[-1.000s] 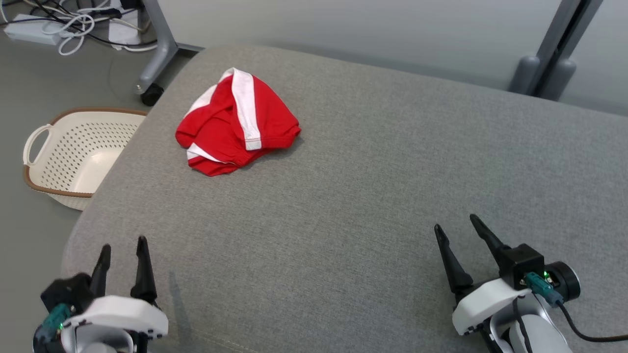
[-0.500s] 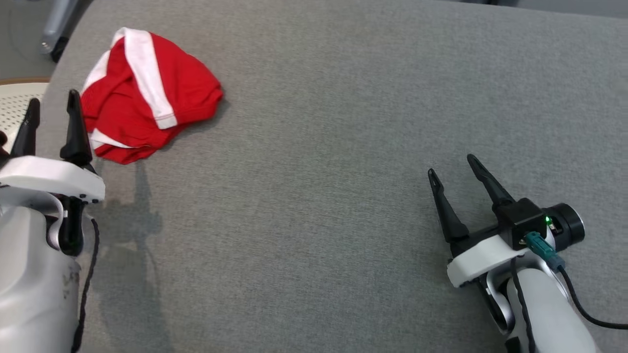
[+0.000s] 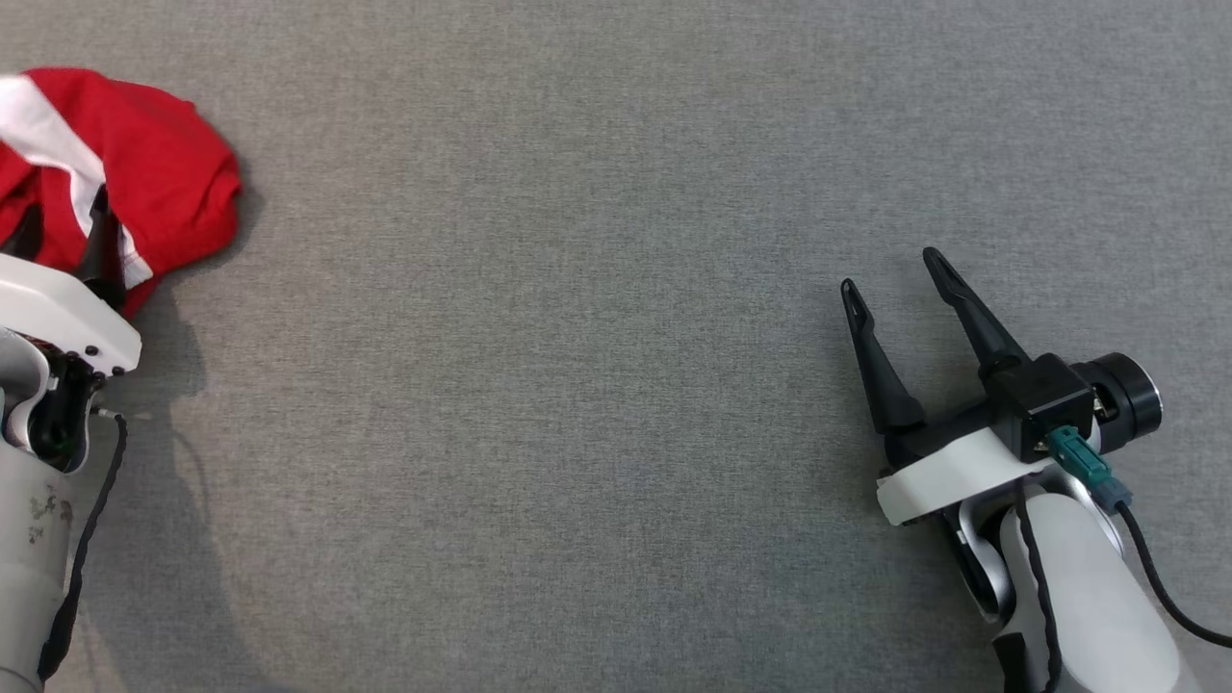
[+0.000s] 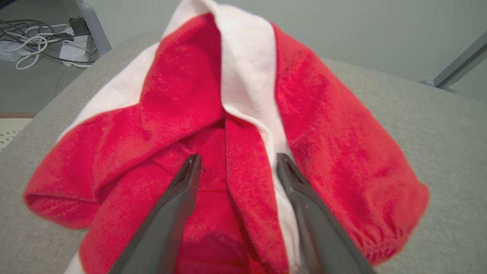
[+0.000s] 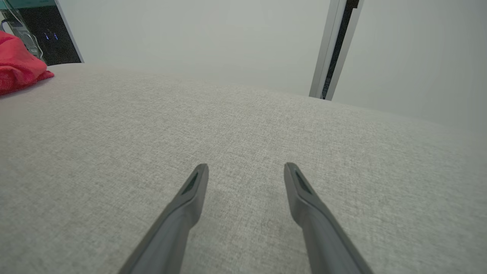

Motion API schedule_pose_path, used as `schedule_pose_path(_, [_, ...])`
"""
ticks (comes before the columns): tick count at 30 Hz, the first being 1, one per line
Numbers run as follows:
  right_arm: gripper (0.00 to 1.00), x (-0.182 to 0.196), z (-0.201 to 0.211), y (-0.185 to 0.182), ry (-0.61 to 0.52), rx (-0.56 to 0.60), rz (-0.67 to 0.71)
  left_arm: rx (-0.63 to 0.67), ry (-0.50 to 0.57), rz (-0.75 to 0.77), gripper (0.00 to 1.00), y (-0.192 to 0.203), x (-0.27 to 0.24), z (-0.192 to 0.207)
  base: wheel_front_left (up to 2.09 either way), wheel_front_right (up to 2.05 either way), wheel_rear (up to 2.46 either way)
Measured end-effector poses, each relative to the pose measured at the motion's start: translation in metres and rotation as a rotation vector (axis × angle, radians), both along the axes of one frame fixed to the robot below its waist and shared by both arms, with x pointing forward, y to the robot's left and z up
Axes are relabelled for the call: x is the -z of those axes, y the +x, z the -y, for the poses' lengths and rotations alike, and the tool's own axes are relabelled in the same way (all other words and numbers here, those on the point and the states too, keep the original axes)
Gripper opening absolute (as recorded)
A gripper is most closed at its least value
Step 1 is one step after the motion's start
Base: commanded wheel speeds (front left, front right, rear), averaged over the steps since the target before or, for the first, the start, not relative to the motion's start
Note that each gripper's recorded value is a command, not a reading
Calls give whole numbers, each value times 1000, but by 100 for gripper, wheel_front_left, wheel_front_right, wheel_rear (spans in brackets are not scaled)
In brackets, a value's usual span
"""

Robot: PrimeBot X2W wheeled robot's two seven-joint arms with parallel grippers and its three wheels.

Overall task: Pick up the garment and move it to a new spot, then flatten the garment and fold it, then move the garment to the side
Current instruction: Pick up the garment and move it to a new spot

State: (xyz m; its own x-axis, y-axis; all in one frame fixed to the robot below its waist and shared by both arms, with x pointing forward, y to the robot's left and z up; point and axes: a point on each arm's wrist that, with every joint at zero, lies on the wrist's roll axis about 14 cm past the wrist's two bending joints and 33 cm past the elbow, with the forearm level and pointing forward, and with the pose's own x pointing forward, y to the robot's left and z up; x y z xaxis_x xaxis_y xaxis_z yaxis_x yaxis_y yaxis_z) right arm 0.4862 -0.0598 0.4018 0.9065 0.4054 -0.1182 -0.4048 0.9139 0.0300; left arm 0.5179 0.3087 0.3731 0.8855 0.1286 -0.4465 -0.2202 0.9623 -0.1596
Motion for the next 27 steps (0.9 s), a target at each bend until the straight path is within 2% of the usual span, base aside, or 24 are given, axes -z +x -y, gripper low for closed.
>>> schedule_pose_path(2, [100, 1, 7, 0, -3, 19, -3, 12, -15, -76, 100, -5, 17, 4, 0, 0, 0])
schedule_pose_path(3, [100, 1, 11, -1, -4, 29, -6, 18, -18, -88, 67, -5, 20, 6, 0, 0, 0])
schedule_pose_path(4, [100, 1, 14, -1, -4, 37, -8, 25, -20, -91, 0, -4, 22, 9, 0, 0, 0])
schedule_pose_path(9, [100, -11, 28, -4, 9, 81, 8, 62, -34, -17, 0, -2, 8, 28, 0, 0, 0])
schedule_pose_path(18, [100, -38, 47, -20, 42, 144, 38, 192, -80, 154, 0, -4, -35, 86, 0, 0, 0])
schedule_pose_path(27, [100, -58, 72, -51, 59, 218, 58, 383, -169, 212, 0, -30, -54, 176, 0, 0, 0])
